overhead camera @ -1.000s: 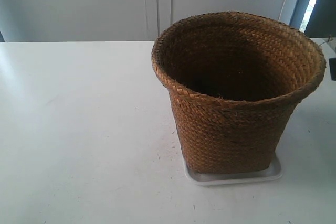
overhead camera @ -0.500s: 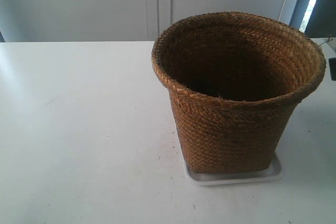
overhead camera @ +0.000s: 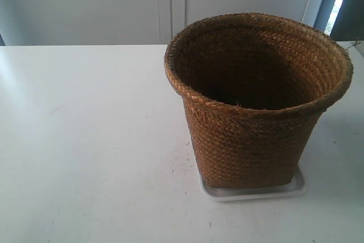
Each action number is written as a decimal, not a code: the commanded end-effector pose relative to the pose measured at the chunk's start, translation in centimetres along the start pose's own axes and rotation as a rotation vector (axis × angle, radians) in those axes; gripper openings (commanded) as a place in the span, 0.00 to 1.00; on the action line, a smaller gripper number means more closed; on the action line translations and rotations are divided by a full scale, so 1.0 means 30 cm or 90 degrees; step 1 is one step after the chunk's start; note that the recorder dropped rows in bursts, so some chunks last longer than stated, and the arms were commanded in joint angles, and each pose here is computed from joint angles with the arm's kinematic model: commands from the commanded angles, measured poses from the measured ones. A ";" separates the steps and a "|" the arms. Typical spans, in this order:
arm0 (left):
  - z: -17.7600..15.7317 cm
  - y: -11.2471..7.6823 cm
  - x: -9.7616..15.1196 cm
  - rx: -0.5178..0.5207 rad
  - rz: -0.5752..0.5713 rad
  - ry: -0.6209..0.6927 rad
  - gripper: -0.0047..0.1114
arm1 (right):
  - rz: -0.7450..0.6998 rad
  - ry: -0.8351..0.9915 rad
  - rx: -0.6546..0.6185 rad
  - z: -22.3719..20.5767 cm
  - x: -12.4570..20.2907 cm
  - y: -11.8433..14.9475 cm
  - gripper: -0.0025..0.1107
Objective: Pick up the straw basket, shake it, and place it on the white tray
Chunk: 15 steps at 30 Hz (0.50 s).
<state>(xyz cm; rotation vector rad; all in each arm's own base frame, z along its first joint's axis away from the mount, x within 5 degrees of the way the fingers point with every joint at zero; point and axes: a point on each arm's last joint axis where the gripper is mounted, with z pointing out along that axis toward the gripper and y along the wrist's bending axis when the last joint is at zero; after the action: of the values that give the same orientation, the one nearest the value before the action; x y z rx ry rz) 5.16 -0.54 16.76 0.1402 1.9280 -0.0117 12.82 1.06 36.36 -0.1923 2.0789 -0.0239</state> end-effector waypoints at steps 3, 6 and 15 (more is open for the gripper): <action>0.001 0.000 0.005 -0.001 -0.002 0.001 0.04 | -0.011 -0.156 0.027 -0.115 0.146 0.008 0.02; 0.001 0.000 0.005 -0.001 -0.002 0.001 0.04 | -0.009 -0.212 0.030 -0.129 0.242 0.019 0.02; 0.001 0.000 0.005 -0.001 -0.002 0.001 0.04 | 0.034 -0.318 0.023 -0.043 0.464 0.048 0.02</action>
<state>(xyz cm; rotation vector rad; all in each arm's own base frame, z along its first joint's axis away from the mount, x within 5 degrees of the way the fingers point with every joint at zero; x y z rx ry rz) 5.16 -0.54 16.76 0.1402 1.9280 -0.0117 4.67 0.34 26.26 -0.1333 1.6299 0.0041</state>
